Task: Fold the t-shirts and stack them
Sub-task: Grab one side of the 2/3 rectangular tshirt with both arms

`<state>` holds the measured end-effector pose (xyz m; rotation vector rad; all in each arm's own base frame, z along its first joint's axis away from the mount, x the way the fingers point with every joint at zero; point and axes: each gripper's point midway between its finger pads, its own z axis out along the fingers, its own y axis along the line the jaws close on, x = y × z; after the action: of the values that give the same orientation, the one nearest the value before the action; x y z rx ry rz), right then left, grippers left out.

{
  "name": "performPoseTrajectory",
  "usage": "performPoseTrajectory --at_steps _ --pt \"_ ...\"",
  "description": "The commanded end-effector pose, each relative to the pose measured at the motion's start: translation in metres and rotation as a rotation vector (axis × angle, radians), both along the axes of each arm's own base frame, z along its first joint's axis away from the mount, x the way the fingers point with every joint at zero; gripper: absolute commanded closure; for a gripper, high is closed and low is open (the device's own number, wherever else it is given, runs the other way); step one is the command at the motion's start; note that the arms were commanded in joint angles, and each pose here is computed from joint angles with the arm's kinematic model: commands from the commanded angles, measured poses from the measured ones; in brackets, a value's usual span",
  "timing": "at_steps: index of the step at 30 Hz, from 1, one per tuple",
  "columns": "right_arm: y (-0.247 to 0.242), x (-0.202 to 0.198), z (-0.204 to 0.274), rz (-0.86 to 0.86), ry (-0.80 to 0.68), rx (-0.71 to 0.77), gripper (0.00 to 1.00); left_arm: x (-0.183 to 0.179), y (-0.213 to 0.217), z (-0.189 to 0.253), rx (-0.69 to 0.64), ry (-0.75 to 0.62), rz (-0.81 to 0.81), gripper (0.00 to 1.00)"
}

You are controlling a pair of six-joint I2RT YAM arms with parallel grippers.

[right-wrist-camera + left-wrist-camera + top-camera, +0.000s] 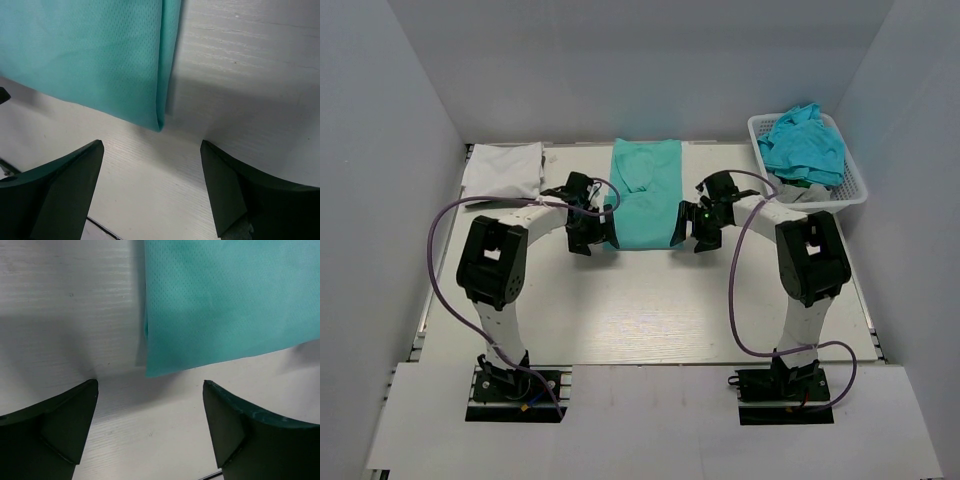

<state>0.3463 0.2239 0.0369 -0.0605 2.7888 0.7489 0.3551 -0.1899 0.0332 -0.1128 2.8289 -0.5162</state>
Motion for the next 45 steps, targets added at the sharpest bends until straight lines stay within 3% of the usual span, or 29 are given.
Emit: performPoseTrajectory --at_steps 1,4,10,11,14,17,18,19,20,21,27,33,37,40,45 --pt "0.007 0.003 -0.003 -0.02 0.014 0.036 0.17 0.002 -0.008 -0.002 -0.008 -0.024 -0.015 0.08" --pt "0.01 0.006 -0.006 -0.029 0.009 0.047 0.2 0.003 -0.01 -0.006 -0.026 -0.042 -0.019 0.2" --pt "0.017 0.014 -0.016 -0.045 0.014 0.074 0.38 0.002 -0.02 -0.017 -0.042 -0.045 -0.036 0.47" --pt "0.018 0.015 -0.019 -0.047 0.022 0.078 0.42 0.004 -0.02 -0.02 -0.037 -0.045 -0.024 0.55" --pt "0.021 0.02 -0.019 -0.049 0.011 0.086 0.5 0.009 -0.021 -0.025 -0.027 -0.044 -0.02 0.63" --pt "0.019 0.023 -0.021 -0.061 0.009 0.083 0.69 0.016 -0.02 -0.024 -0.017 -0.055 -0.004 0.72" --pt "0.021 0.023 -0.02 -0.056 0.004 0.087 0.8 0.016 -0.02 -0.024 -0.017 -0.055 -0.004 0.92" --pt "0.021 0.02 -0.02 -0.052 0.009 0.09 0.88 0.019 -0.021 -0.021 -0.021 -0.064 -0.004 1.0" --pt "0.02 0.017 -0.019 -0.051 0.025 0.089 0.99 0.019 -0.021 -0.019 -0.019 -0.059 -0.004 1.0" --pt "0.021 0.017 -0.009 -0.045 0.014 0.102 1.0 0.019 -0.02 -0.011 -0.015 -0.072 0.0 1.0" --pt "0.013 -0.032 0.023 0.039 0.077 0.087 1.0 -0.018 -0.01 0.028 -0.029 -0.083 0.007 1.0" --pt "0.006 -0.14 0.056 0.165 0.311 0.15 1.0 -0.113 -0.012 0.06 -0.109 0.105 -0.083 1.0" --pt "-0.005 -0.197 0.088 0.232 0.405 0.174 1.0 -0.163 -0.004 0.113 -0.156 0.179 -0.115 1.0" --pt "-0.012 -0.217 0.111 0.263 0.431 0.185 1.0 -0.174 -0.005 0.144 -0.186 0.186 -0.136 1.0" --pt "-0.003 -0.242 0.159 0.341 0.462 0.38 1.0 -0.19 -0.007 0.166 -0.209 0.236 -0.159 1.0"
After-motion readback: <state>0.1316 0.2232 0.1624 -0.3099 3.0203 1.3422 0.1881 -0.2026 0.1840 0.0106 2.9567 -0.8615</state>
